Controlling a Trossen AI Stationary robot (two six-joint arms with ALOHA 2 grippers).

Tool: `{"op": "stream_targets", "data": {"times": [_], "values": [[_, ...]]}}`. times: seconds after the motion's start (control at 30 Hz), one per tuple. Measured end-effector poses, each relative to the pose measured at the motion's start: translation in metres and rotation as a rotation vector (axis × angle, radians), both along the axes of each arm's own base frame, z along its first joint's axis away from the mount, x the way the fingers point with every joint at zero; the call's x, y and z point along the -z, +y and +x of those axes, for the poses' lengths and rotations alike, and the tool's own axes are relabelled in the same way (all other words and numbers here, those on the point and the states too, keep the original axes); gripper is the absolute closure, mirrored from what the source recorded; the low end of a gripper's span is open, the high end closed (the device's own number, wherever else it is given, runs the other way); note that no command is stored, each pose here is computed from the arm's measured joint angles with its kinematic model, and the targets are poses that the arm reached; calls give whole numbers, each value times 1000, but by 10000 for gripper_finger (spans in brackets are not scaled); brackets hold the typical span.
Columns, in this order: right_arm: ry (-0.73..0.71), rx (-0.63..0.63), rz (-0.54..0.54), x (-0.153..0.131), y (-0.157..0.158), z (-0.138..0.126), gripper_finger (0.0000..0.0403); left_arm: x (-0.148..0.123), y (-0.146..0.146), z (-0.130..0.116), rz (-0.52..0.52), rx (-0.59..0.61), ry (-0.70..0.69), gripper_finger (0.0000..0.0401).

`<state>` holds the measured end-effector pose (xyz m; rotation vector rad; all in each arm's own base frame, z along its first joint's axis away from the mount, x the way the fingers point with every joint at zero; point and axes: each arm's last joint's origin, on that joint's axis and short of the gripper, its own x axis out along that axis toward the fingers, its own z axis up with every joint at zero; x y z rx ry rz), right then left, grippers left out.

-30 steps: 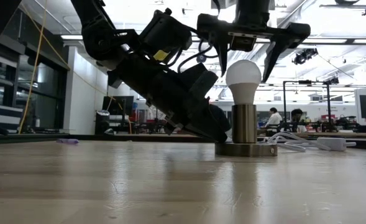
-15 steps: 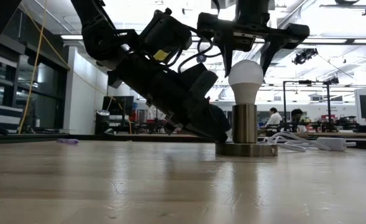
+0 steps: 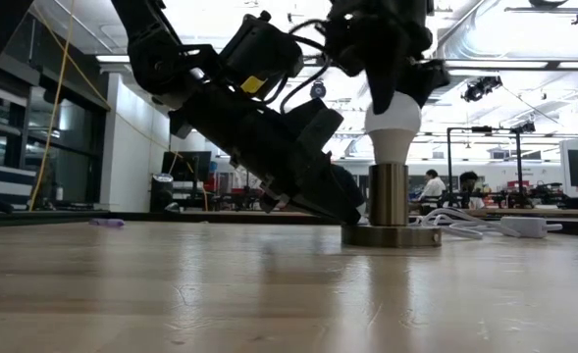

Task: Screw lightbulb
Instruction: Remove the lightbulb from the lamp

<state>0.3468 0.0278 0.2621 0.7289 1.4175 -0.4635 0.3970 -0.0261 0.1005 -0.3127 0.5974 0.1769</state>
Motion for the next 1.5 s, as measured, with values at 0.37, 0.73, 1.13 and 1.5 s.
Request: {"op": "stream_targets", "data": {"times": [0.37,0.73,1.13,1.5], "values": [[-99,-772,-94,0,1,0,172,1,0,0,-3,5,8,401],[-124,-1066,-154,0,0,-1,170,1,0,0,-11,16,9,401],[-114,-1036,-165,-3,0,-1,169,1,0,0,-10,15,9,401],[-127,-990,-170,-3,0,1,169,1,0,0,-10,14,9,401]]}}
